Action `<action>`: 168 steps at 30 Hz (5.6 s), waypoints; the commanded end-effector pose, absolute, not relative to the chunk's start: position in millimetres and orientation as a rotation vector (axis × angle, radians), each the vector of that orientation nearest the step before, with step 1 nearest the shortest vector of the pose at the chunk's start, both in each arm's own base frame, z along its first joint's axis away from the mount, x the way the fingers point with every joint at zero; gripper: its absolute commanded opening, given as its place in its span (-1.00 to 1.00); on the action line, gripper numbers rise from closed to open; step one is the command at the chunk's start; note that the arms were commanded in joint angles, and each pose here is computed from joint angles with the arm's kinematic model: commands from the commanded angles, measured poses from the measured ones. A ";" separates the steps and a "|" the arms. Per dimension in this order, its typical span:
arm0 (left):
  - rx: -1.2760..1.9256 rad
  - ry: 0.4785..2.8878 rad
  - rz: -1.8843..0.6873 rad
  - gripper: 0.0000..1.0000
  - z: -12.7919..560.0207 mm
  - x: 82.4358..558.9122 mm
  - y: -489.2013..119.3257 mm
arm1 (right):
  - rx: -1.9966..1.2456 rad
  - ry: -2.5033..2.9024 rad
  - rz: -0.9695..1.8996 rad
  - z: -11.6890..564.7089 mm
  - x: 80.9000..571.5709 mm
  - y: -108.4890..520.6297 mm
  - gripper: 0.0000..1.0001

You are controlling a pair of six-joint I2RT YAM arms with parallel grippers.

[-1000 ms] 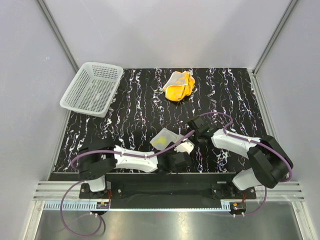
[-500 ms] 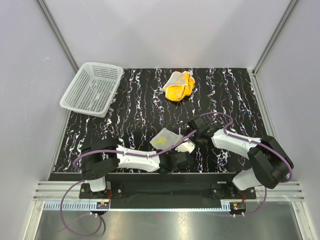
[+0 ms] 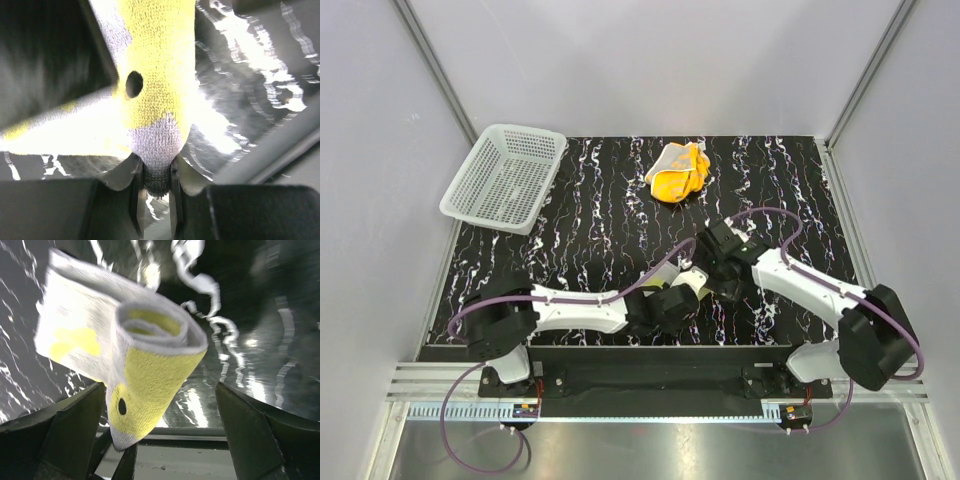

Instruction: Roll the towels

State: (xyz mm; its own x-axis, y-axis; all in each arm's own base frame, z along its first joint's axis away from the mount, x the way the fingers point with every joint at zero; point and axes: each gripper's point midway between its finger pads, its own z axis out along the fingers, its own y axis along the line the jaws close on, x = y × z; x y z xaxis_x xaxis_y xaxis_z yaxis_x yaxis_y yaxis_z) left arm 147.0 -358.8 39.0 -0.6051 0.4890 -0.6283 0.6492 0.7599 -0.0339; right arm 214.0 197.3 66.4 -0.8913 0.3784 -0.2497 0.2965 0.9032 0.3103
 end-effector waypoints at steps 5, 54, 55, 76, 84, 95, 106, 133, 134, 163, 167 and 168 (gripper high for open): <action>0.793 2.427 -0.546 -1.00 41.1 131.5 -363.6 | 0.651 2.564 0.218 114.0 242.0 146.3 0.99; -0.041 2.594 -1.806 -0.98 50.9 165.3 -341.5 | 0.507 2.309 1.089 81.7 232.1 229.2 0.88; -0.043 2.594 -1.810 -0.98 49.4 164.5 -341.1 | 0.508 2.310 1.088 80.1 233.5 230.1 0.85; -0.042 2.612 -1.795 -0.61 45.1 164.8 -338.4 | 0.495 2.403 1.053 41.7 235.5 252.5 -0.17; 0.063 2.691 -1.330 0.55 34.7 180.4 -311.6 | 0.524 2.478 0.950 41.9 229.2 242.7 -0.22; 0.410 2.227 -0.555 0.58 114.5 207.0 -284.8 | 0.512 2.593 0.839 48.0 227.1 242.4 -0.25; 0.707 2.012 -0.429 0.66 111.5 166.6 -338.1 | 0.478 2.707 0.741 45.0 222.9 245.3 -0.25; 0.869 2.173 -0.072 -0.49 15.8 169.1 -365.2 | 0.465 2.758 0.772 49.6 204.8 244.6 -0.27; 0.872 2.175 -0.073 -0.54 14.8 168.8 -366.0 | 0.466 2.758 0.769 49.6 204.6 244.1 -0.26; 0.980 2.360 -0.417 -1.00 13.6 146.0 -376.4 | 0.722 2.492 0.210 117.9 236.9 134.9 0.99; 1.011 2.393 -0.406 -1.00 11.4 146.0 -377.7 | 0.828 2.388 0.194 133.1 240.4 103.7 1.00; 1.023 2.396 -0.400 -1.00 10.5 145.3 -377.8 | 0.858 2.351 0.197 139.4 243.2 94.9 0.99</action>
State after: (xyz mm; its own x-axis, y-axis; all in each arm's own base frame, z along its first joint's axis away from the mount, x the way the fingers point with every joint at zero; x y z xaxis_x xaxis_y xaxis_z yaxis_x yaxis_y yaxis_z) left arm 156.5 -391.8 30.2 -0.5537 0.5153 -0.6541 0.7247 0.6851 -0.0738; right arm 233.8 121.0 111.1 -0.7018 0.5701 -0.4271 0.4823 0.8215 0.3041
